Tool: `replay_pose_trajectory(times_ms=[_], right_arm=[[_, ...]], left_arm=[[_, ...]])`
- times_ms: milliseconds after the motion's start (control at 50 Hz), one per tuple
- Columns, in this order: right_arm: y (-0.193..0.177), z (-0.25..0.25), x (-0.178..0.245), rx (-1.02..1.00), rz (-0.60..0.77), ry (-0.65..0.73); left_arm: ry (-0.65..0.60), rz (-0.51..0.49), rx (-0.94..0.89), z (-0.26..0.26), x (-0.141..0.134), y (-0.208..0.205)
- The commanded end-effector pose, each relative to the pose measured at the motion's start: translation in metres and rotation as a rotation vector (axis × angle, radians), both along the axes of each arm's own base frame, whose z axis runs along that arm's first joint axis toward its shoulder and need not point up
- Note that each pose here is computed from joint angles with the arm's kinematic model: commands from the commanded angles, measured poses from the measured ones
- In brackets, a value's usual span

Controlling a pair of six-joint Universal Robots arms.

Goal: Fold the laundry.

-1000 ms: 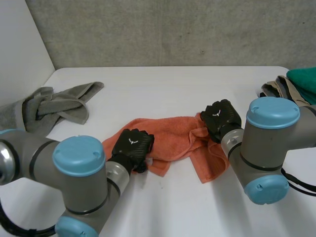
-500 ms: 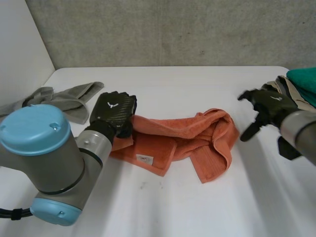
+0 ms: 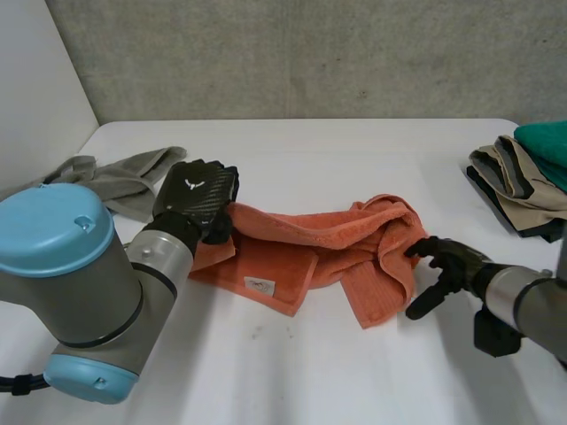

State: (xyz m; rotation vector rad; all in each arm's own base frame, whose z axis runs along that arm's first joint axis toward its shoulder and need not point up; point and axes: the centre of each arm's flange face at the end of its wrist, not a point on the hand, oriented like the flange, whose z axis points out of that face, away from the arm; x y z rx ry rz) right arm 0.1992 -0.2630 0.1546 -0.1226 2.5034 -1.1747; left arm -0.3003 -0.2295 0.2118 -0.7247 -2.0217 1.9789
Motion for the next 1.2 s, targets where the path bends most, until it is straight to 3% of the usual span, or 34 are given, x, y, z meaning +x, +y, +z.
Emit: replay_pose_trajectory(times_ms=[20,340,460,540,640,700,740,820,920,1020,1100,1200], right_arm=[[-0.003,-0.010,0.019,0.005,0.037,-0.015],[-0.029,-0.031,0.038,-0.077,-0.068,0.102],[-0.044,0.000,0.037,-0.212,-0.091,0.073],[-0.042,0.061,0.035,-0.396,-0.044,0.077],[-0.043,0.117,0.018,-0.621,0.092,0.308],[-0.034,0.138,0.009,-0.718,0.217,0.559],[-0.021,0.154,0.006,-0.777,0.288,0.731],[-0.012,0.159,0.000,-0.787,0.340,0.928],[-0.012,0.152,0.003,-0.789,0.395,1.001],[-0.035,0.108,0.012,-0.696,0.473,1.005],[-0.061,0.082,0.019,-0.698,0.473,1.013],[-0.110,0.090,0.029,-0.893,0.328,1.031]], left_arm=[[-0.001,-0.001,0.002,0.000,0.001,0.001],[0.005,0.001,-0.007,0.004,0.003,0.003],[0.029,0.025,-0.043,0.022,0.011,0.001],[0.043,0.060,-0.072,0.039,0.025,-0.001],[0.053,0.109,-0.095,0.066,0.047,0.001],[0.046,0.119,-0.085,0.072,0.056,0.002],[0.029,0.106,-0.059,0.073,0.061,0.001],[-0.001,0.056,0.020,0.064,0.065,0.002],[-0.046,0.027,0.132,0.033,0.061,-0.008],[-0.158,0.012,0.181,-0.003,0.052,-0.033],[-0.249,0.002,0.110,-0.014,0.042,-0.064],[-0.259,0.029,-0.126,0.011,0.023,-0.117]])
